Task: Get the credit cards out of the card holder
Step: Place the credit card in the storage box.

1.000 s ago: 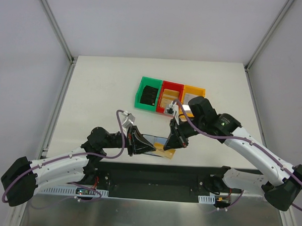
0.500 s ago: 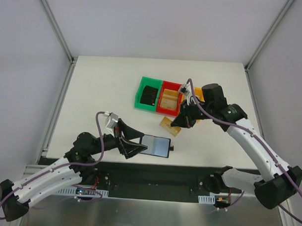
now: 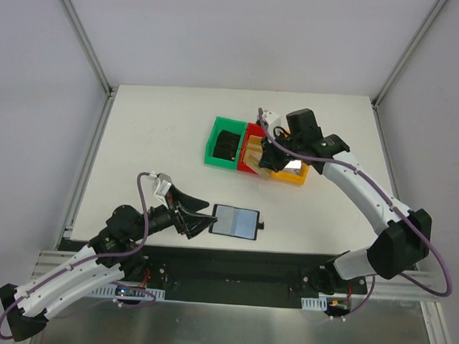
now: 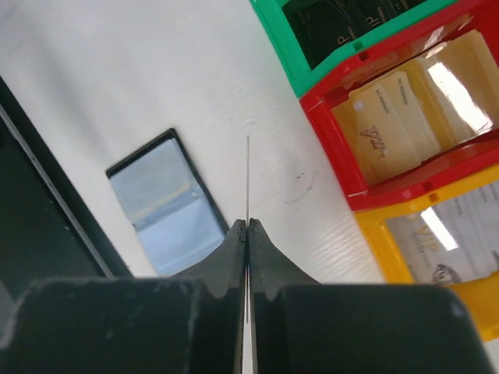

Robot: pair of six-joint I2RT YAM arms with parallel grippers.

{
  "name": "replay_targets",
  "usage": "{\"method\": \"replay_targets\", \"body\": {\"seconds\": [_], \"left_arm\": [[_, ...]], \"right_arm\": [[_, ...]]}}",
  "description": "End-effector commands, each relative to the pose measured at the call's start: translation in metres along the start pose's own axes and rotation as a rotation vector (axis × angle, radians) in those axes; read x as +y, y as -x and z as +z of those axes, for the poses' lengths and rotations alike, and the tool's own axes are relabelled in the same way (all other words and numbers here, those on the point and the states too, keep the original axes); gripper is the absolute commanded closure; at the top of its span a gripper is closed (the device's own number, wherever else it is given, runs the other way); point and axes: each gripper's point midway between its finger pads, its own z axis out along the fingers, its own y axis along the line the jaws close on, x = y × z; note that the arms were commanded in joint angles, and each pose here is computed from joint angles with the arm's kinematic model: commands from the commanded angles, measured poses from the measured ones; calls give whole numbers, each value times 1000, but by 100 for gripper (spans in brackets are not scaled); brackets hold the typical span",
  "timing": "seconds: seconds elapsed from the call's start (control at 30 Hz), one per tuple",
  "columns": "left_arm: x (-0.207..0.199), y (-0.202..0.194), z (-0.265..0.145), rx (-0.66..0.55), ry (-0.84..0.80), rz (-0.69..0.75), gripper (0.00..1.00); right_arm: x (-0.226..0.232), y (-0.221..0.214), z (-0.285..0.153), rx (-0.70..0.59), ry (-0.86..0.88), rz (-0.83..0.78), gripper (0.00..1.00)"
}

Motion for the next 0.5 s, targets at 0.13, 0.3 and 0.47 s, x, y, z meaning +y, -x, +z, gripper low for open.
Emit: {"method": "replay_targets", "body": {"seconds": [0.13,0.3,0.47], "left_arm": [[3,-10,3,43,5,-42,27],[2,-12,2,57,-6,-44,27],[7,-17,2,62,9,-42,27]], "right_arm": [[-41,29,19,-39,-1,-368,100],[-68,36,40,-35,10,-376,100],[-90,35,62,-5,3,-361,100]]}}
